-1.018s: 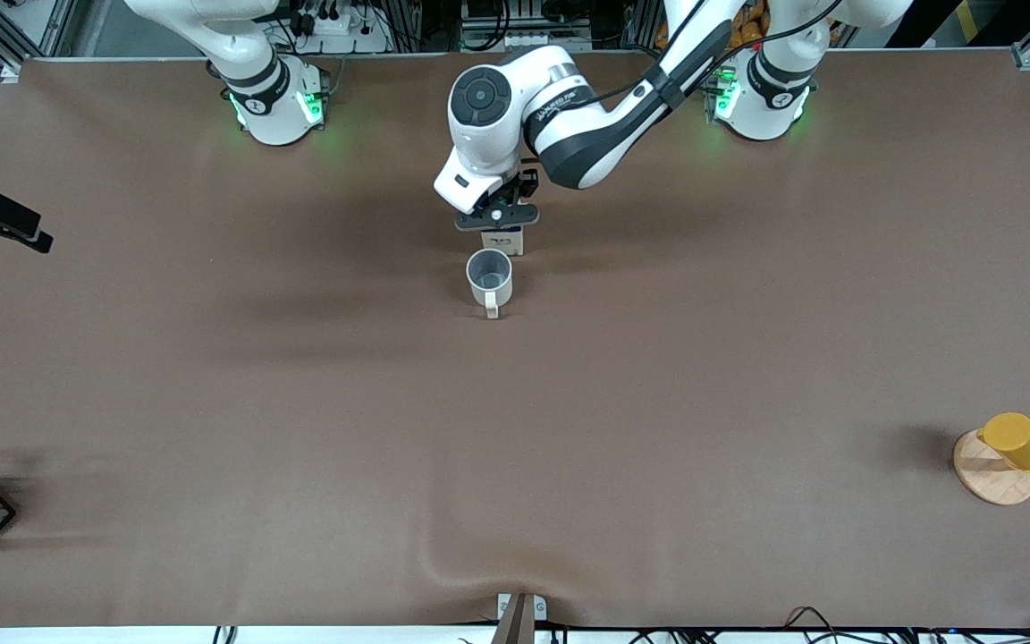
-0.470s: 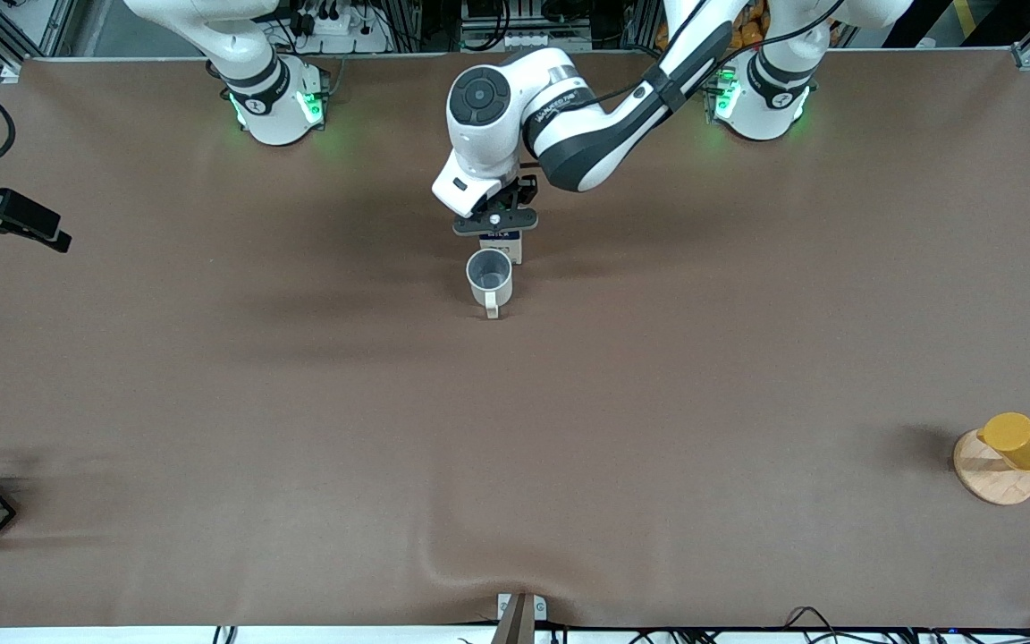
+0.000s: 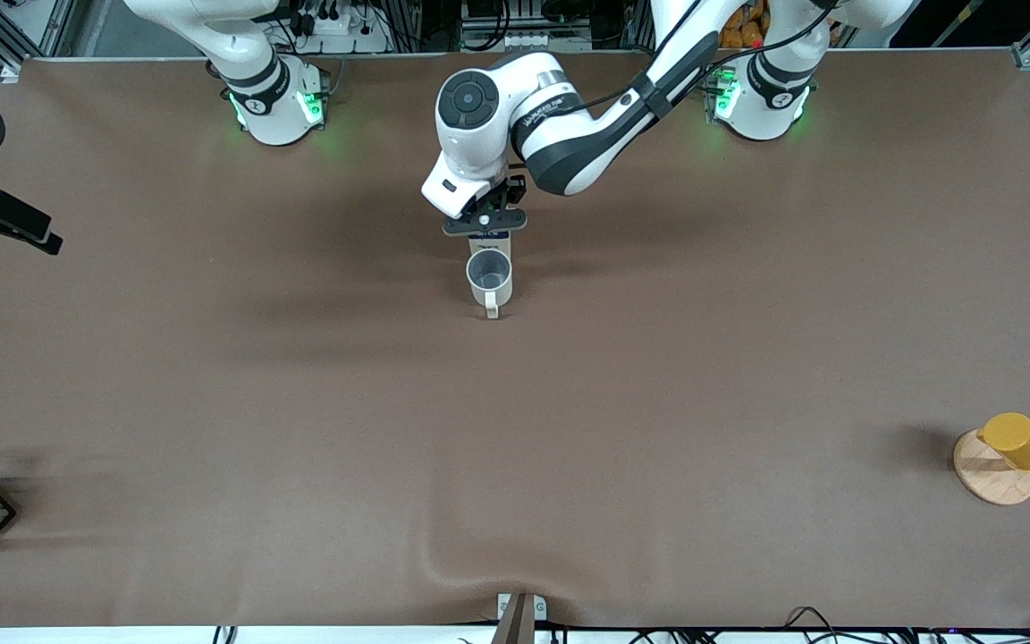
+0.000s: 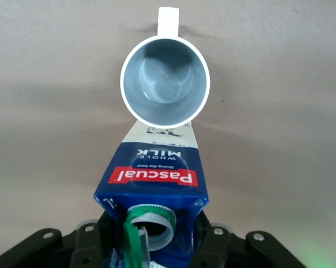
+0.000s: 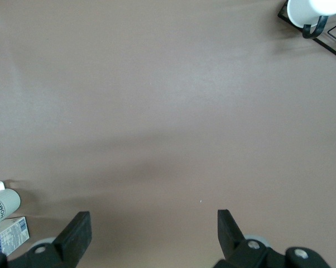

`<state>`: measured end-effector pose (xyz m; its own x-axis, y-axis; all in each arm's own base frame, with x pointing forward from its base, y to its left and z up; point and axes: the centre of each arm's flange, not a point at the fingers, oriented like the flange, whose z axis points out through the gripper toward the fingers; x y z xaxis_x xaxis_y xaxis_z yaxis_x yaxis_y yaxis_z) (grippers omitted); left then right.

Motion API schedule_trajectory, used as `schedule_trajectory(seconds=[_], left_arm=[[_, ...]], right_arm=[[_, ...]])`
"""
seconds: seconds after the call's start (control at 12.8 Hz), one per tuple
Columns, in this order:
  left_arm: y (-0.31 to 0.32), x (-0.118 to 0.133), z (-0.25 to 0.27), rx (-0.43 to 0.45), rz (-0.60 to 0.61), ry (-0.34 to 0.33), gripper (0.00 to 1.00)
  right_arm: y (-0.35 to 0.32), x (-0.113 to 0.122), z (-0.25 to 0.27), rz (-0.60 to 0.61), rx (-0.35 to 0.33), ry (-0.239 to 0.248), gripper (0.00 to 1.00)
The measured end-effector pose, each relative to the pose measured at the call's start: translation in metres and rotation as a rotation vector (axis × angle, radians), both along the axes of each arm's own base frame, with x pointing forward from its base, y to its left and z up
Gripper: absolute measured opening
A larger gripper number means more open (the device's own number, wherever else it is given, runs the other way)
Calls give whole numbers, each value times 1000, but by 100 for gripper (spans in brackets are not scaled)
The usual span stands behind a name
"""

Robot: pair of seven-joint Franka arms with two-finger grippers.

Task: Place milk next to cup
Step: 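Carry the milk carton with the left gripper beside the white mug, then lower the milk beside the mug and open the left gripper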

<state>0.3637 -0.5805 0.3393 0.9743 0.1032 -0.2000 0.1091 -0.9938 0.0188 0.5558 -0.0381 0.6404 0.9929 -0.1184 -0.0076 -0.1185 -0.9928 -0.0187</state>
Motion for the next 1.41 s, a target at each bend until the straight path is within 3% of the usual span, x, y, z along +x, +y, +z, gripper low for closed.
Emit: schedule_trajectory(seconds=[0.16, 0.47, 0.86, 1.1, 1.41], left_arm=[[0, 1, 0, 4, -5, -11, 59], [0, 7, 8, 5, -15, -49, 100], [22, 28, 85, -12, 49, -123, 100], [73, 62, 161, -11, 141, -199, 100], [174, 126, 241, -33, 325, -316, 100]], right_arm=[[0, 0, 1, 0, 0, -2, 100], [0, 3, -3, 0, -1, 5, 100], [-1, 4, 3, -3, -5, -13, 100], [-7, 3, 17, -13, -8, -43, 100], [-11, 3, 20, -20, -9, -49, 100]])
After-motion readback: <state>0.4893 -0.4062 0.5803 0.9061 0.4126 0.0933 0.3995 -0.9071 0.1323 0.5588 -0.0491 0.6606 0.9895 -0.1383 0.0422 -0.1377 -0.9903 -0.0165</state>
